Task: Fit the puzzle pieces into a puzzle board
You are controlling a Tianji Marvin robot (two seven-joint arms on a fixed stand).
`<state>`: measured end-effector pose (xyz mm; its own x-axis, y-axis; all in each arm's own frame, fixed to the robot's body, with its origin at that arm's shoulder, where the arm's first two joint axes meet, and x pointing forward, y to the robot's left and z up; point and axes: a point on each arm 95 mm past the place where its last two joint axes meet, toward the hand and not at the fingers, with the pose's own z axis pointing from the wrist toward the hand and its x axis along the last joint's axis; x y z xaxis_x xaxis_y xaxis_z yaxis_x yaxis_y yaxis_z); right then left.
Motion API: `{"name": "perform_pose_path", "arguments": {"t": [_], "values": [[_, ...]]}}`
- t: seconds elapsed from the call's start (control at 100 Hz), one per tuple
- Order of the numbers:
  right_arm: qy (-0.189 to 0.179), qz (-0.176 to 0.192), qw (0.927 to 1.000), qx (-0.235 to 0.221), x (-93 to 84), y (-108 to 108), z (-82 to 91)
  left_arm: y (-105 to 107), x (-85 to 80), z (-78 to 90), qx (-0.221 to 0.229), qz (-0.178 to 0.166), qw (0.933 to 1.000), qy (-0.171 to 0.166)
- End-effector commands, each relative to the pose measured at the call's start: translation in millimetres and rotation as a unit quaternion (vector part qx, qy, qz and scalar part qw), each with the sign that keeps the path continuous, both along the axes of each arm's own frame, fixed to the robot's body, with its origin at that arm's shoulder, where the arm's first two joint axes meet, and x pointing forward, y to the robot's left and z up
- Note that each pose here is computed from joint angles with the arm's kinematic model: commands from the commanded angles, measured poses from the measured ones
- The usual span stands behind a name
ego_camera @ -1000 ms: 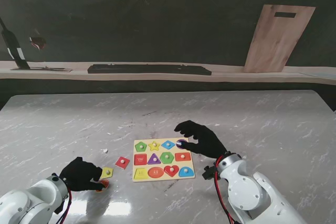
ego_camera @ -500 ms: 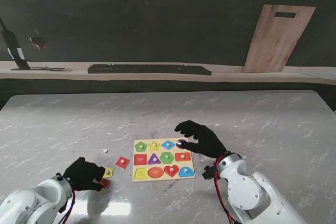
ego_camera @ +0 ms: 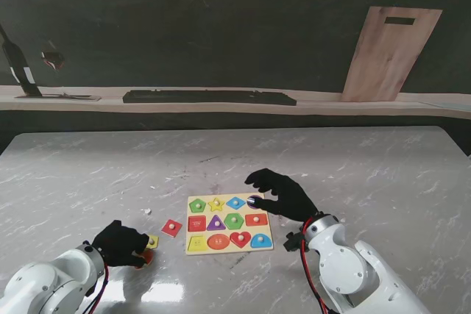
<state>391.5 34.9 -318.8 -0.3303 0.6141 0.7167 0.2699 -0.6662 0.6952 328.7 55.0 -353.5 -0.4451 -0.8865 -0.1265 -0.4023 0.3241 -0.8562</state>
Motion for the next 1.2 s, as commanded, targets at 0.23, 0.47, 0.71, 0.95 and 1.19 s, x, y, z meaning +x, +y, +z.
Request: {"name": "perform_pose_path", "arguments": {"t": [0.23,0.47,0.71,0.95,1.19], "values": [[0.002,0.001,1.0,0.0,-2.7,1,-1.4,-2,0.9,-4.3,0.004,-0.001,1.0,0.007],[0.003,0.001,1.0,0.0,-2.8,1,-1.4,-4,0.5,-8.3,0.005,0.003,0.9999,0.013],[0.002,0.0,1.0,0.0,-2.6,1,-1.5,-5,-0.2,-12.4,0.013,0.003,0.9998,0.015],[0.001,0.0,1.0,0.0,-2.9,0,-1.2,-5,0.1,-11.9,0.019,0.0,0.9997,0.017],[0.0,-0.001,1.0,0.001,-3.3,-1,-1.0,-6,0.8,-12.2,0.021,-0.01,0.9996,0.014]]}}
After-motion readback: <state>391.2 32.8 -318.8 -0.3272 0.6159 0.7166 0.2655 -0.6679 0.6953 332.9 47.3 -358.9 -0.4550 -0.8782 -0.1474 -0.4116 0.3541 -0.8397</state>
